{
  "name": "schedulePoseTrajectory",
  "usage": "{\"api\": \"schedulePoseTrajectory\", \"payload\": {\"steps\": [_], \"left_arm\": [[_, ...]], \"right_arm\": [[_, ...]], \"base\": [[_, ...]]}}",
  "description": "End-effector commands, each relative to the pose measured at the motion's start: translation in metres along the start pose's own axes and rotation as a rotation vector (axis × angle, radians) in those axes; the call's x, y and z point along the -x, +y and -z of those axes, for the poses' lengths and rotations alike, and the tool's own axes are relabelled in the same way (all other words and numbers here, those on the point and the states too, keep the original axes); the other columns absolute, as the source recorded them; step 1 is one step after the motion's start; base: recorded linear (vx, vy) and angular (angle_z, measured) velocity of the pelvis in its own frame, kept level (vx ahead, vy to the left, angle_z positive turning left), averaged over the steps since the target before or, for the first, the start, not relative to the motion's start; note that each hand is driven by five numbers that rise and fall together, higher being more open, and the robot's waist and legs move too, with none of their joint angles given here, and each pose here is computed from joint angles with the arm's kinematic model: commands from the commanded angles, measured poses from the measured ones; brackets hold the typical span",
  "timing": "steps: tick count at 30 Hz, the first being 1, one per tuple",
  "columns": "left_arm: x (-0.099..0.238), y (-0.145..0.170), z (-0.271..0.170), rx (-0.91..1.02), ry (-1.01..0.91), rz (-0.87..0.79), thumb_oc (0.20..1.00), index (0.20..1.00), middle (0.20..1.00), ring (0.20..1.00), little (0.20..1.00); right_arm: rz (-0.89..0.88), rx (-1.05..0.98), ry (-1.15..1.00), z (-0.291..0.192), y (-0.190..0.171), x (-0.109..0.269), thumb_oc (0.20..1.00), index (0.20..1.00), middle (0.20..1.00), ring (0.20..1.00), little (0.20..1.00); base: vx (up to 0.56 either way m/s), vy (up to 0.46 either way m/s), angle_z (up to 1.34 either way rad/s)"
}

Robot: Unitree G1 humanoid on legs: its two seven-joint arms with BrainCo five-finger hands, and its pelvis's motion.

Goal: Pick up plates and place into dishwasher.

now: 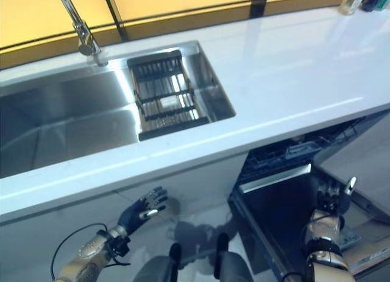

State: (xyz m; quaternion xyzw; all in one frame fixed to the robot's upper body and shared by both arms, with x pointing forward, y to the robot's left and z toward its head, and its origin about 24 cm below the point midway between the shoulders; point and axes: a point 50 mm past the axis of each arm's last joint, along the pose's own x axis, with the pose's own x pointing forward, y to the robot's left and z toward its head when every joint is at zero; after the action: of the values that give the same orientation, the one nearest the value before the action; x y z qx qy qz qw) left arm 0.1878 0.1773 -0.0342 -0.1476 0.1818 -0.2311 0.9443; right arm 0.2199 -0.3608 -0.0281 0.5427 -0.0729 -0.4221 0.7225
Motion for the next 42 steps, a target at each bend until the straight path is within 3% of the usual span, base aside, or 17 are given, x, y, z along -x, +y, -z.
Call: {"api": "schedulePoseTrajectory", "payload": {"steps": [1, 10, 16, 22, 31, 37, 42], "left_arm": [[0.006, -0.008, -0.001, -0.027, -0.057, 0.019, 1.0, 1.0, 1.0, 1.0, 1.0], [0.014, 0.003, 0.006, 0.003, -0.095, -0.053, 1.0, 1.0, 1.0, 1.0, 1.0], [0.011, 0.006, 0.004, 0.014, -0.096, -0.067, 1.0, 1.0, 1.0, 1.0, 1.0], [0.007, 0.015, -0.007, -0.015, -0.106, -0.074, 1.0, 1.0, 1.0, 1.0, 1.0], [-0.001, 0.011, -0.037, -0.064, -0.156, -0.066, 1.0, 1.0, 1.0, 1.0, 1.0], [-0.012, -0.003, -0.044, -0.052, -0.177, 0.005, 1.0, 1.0, 1.0, 1.0, 1.0], [-0.019, -0.006, -0.055, -0.061, -0.211, 0.035, 1.0, 1.0, 1.0, 1.0, 1.0]], "right_arm": [[-0.08, 0.216, -0.08, -0.015, 0.018, 0.003, 1.0, 1.0, 1.0, 1.0, 1.0], [-0.382, 0.93, -0.058, -0.001, 0.037, 0.038, 1.0, 1.0, 1.0, 1.0, 1.0], [-0.209, 1.321, -0.256, -0.029, 0.028, 0.034, 1.0, 1.0, 1.0, 1.0, 1.0], [0.069, 1.248, -0.257, -0.044, -0.005, 0.028, 1.0, 1.0, 1.0, 1.0, 1.0], [0.349, 1.005, -0.18, -0.026, -0.047, 0.029, 1.0, 1.0, 1.0, 1.0, 1.0], [0.425, 0.907, -0.124, -0.023, -0.052, 0.021, 1.0, 1.0, 1.0, 1.0, 1.0], [0.482, 0.682, -0.015, -0.02, -0.077, 0.024, 1.0, 1.0, 1.0, 1.0, 1.0]], "base": [[0.01, 0.073, -0.11], [-0.06, 0.076, -0.25], [-0.08, 0.037, -0.3], [-0.08, -0.016, -0.21], [-0.08, -0.084, -0.29], [-0.04, -0.008, -0.02], [-0.07, -0.008, 0.12]]}}
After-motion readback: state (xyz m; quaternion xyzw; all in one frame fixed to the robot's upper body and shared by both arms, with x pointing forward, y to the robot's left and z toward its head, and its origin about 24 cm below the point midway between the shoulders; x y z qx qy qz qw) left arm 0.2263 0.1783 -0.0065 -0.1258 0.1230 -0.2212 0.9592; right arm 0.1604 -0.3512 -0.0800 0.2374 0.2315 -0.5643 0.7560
